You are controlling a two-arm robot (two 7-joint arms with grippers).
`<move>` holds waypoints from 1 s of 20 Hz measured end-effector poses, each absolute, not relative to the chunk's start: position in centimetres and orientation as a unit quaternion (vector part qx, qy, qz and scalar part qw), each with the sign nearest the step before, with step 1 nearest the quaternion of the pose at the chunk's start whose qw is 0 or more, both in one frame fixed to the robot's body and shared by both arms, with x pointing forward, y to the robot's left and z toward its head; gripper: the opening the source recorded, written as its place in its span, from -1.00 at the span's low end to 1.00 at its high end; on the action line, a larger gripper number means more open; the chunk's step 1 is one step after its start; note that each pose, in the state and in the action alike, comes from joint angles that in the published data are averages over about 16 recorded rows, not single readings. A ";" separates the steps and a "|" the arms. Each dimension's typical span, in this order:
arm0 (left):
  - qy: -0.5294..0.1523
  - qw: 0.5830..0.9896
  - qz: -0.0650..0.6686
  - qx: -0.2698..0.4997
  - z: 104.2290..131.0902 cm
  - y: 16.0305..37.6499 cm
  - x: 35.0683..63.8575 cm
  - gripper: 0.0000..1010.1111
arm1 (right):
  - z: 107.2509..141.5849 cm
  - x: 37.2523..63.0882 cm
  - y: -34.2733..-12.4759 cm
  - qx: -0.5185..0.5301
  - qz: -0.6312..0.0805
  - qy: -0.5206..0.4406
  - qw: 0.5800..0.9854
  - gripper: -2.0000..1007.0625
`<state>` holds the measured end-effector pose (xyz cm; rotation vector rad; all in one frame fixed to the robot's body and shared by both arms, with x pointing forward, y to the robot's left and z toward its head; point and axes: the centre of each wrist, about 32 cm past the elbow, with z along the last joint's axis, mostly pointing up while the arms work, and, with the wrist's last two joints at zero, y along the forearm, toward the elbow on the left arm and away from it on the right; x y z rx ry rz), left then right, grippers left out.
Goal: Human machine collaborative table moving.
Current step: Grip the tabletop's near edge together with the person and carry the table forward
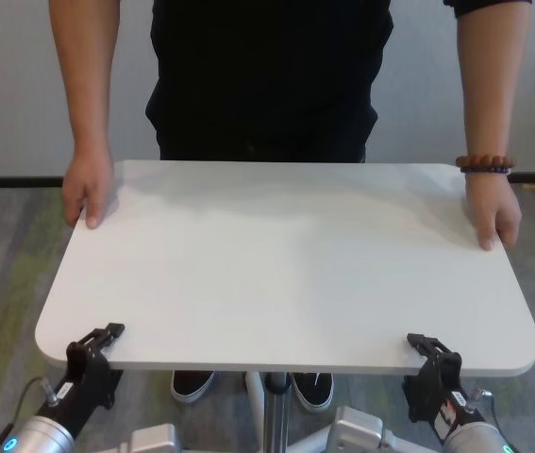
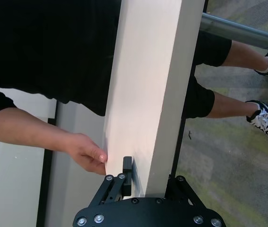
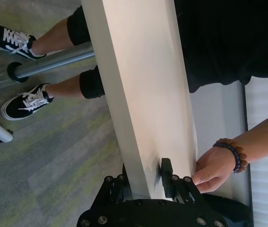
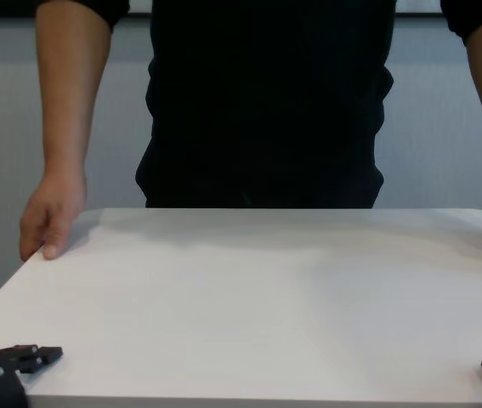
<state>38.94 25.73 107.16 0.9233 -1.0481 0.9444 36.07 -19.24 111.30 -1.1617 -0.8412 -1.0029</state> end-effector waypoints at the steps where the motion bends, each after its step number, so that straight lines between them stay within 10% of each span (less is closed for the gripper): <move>1: -0.465 0.665 0.418 0.409 107.2 25.7 38.9 -0.41 | 111.3 36.1 -19.3 -0.509 -0.440 -0.371 0.640 -0.29; 20: -0.484 0.659 0.427 0.387 108.0 23.3 40.6 -0.42 | 112.3 37.5 -19.8 -0.504 -0.435 -0.406 0.626 -0.30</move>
